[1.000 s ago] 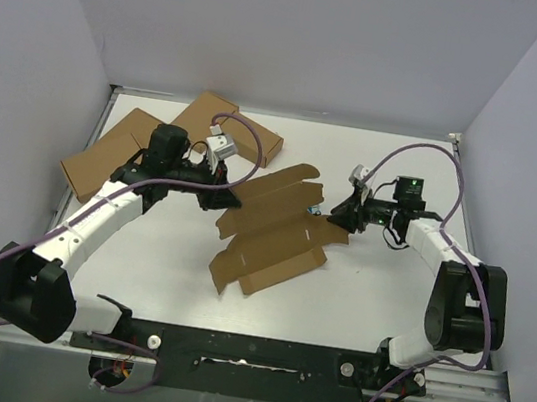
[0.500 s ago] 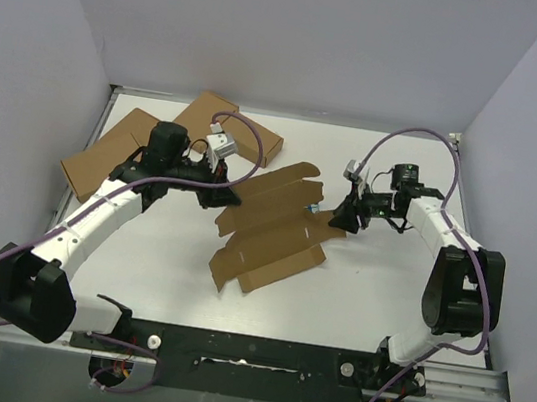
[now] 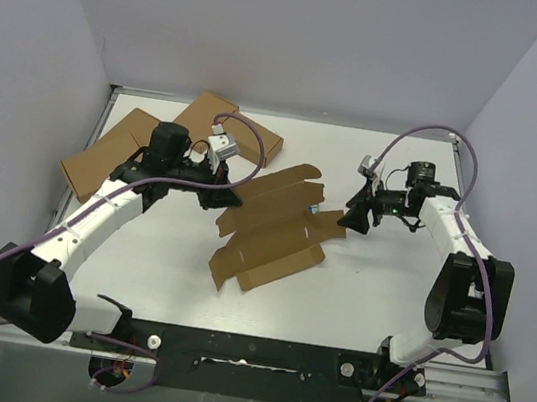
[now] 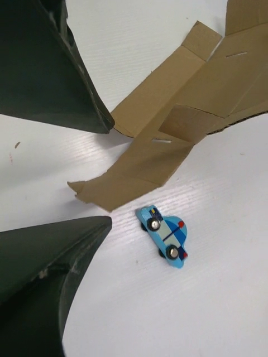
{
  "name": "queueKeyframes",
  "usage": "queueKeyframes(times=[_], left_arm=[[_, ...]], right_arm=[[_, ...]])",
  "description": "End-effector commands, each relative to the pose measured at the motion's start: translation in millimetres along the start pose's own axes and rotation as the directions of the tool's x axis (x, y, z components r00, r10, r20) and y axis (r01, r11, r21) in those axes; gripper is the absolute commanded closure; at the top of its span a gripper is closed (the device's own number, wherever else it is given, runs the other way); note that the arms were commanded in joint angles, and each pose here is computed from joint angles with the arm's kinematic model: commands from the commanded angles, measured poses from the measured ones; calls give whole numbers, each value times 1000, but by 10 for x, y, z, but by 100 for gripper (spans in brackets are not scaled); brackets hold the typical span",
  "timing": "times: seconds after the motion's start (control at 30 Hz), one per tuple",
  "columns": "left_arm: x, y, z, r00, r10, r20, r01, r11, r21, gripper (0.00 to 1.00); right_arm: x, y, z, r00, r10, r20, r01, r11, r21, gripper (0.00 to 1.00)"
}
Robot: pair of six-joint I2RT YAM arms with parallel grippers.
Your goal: Fold the paper box
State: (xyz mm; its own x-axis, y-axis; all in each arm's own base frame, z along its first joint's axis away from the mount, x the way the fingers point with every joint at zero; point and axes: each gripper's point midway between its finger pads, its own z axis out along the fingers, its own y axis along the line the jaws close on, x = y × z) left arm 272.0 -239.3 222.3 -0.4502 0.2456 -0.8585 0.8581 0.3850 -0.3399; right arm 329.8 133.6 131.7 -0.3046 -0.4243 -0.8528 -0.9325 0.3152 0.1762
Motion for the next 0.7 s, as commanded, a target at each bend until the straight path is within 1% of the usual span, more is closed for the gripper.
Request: queueKeyframes(times=[0.0, 0.1, 0.2, 0.3, 0.33, 0.4, 0.47, 0.53, 0.6, 0.67], left_arm=[[-391, -198, -140, 989, 120, 84, -122, 992, 13, 100], [-410, -209, -138, 988, 127, 83, -129, 992, 16, 100], [-415, -229, -134, 988, 130, 81, -132, 991, 22, 100], [-417, -242, -132, 988, 135, 80, -137, 990, 24, 100], [-415, -245, -131, 988, 135, 78, -137, 990, 24, 100], [-420, -247, -135, 987, 137, 78, -140, 990, 24, 100], [-421, -243, -135, 987, 140, 77, -142, 990, 22, 100], [-432, -236, -139, 986, 146, 77, -147, 989, 17, 100], [-440, -225, -140, 986, 147, 76, -148, 989, 11, 100], [-458, -219, -145, 986, 146, 77, -147, 989, 5, 100]], right_arm=[[-275, -100, -127, 997, -57, 50, 53, 996, 77, 35], [-125, -157, -25, 1000, -17, -18, 17, 999, 51, 35], [-77, -141, 59, 999, -11, -47, 11, 1000, 14, 36], [-63, -109, 115, 997, -28, -69, 28, 1000, -2, 39], [-51, -107, 123, 997, -26, -74, 26, 1000, -7, 42], [-43, -98, 122, 996, -27, -81, 25, 1000, -18, 50], [-47, -71, 117, 996, -38, -82, 35, 999, -37, 61], [-70, -32, 112, 996, -45, -76, 41, 998, -55, 74], [-100, -9, 101, 996, -51, -68, 47, 997, -61, 90], [-136, 2, 86, 997, -56, -61, 52, 997, -59, 100]])
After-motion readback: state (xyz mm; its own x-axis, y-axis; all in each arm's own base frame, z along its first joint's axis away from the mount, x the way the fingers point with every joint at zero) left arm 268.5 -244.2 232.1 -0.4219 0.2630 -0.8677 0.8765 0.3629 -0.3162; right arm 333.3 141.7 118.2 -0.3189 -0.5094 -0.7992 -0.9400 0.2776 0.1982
